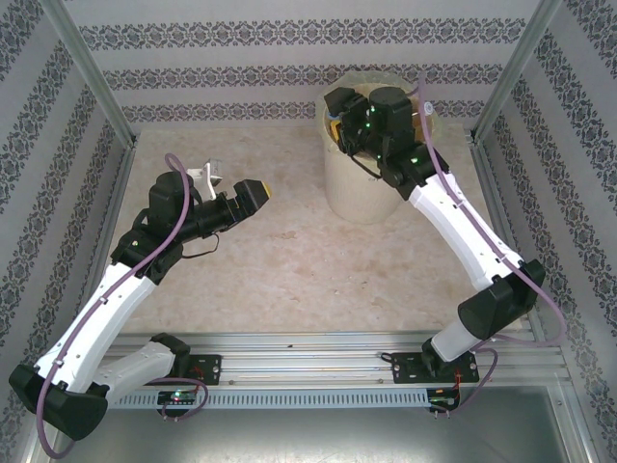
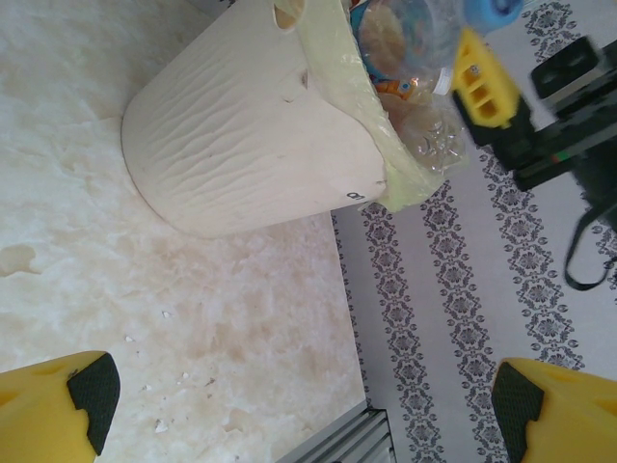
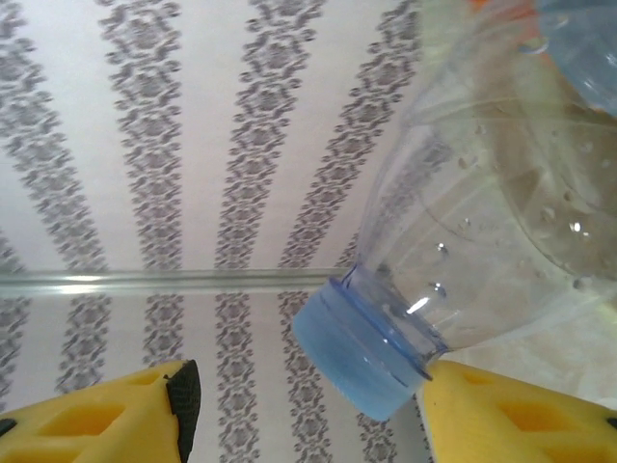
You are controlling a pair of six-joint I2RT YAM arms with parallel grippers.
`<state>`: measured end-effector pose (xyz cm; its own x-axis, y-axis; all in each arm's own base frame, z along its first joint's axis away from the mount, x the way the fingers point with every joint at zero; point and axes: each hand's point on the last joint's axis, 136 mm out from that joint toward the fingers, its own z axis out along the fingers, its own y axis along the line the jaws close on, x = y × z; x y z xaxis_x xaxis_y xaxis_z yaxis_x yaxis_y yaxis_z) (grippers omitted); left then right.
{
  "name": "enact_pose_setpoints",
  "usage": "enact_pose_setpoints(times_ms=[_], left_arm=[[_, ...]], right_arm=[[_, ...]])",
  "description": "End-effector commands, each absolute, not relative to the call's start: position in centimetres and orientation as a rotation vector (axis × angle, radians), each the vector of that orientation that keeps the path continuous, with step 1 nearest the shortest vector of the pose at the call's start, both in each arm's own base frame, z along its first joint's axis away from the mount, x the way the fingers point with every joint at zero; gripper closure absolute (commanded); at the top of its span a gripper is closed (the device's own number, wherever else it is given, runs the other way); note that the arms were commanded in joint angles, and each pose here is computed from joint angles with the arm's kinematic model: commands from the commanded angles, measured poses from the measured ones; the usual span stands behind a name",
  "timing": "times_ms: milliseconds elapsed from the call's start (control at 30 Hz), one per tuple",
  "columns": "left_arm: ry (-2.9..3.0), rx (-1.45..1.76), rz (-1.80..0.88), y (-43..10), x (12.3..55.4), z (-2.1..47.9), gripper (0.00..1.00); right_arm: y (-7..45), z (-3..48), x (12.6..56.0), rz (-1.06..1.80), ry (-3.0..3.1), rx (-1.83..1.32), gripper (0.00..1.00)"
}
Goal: Put the plastic bottles in the bin
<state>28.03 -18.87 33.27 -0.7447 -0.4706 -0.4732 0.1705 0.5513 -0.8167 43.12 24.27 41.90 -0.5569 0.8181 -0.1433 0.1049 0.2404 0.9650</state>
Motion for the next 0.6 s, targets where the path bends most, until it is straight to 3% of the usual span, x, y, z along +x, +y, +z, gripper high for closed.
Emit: enact_pose_setpoints(times_ms=[0, 567], left_arm=[[2.086, -0.218, -1.223, -19.2, 27.8, 33.7, 0.00], [2.114, -0.220, -1.204, -19.2, 27.9, 32.8, 0.00]], right_arm=[[24.5, 45.2, 42.2, 1.404, 1.840, 0.703, 0.36], [20.7, 41.9, 41.7, 1.265, 1.915, 0.735, 0.35]])
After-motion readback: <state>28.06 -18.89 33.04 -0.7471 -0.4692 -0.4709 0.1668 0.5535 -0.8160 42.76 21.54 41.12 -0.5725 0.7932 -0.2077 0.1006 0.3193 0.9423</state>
